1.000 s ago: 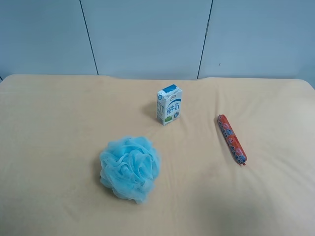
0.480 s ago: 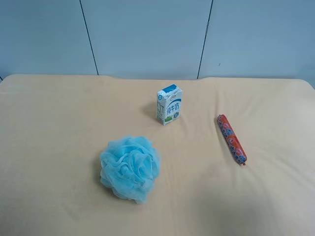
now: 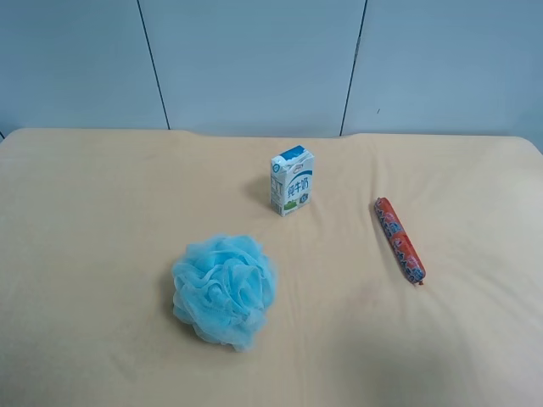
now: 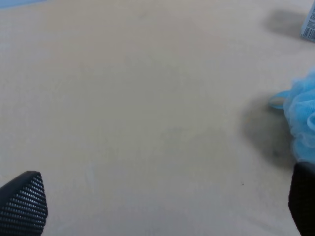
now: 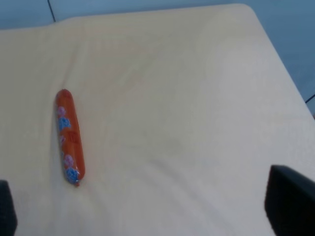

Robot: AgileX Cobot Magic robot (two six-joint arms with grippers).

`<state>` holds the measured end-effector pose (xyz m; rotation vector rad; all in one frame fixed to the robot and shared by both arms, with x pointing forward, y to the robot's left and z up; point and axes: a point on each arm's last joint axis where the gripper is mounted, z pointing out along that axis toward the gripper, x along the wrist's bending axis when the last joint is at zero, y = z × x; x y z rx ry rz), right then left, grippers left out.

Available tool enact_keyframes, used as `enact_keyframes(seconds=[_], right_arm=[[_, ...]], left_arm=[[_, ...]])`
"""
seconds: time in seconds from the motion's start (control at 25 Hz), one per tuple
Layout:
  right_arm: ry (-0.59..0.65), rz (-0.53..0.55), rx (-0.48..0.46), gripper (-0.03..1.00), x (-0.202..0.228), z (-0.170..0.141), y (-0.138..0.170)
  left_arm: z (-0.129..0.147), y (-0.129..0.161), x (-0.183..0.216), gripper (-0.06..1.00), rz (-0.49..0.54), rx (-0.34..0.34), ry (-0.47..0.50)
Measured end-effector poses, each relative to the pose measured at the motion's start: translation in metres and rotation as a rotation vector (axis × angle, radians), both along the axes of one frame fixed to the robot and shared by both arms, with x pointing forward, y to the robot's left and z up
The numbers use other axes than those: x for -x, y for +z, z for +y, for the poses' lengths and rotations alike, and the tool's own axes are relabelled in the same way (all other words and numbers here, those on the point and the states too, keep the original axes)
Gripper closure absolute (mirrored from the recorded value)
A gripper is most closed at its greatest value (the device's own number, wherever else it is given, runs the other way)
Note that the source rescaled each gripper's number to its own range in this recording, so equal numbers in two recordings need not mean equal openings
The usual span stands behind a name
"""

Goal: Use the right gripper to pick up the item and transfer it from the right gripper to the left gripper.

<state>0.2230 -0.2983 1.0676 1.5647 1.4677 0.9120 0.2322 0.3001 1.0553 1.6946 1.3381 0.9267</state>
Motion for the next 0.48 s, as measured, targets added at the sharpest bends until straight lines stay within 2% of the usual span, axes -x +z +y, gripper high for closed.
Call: enact_keyframes(seconds=[0.48], right_arm=[[0.000, 0.000, 0.000, -0.03, 0.0000, 0.0000, 0.0000]], left_arm=[[0.0000, 0.0000, 0.0000, -0.05, 0.000, 0.000, 0.000]])
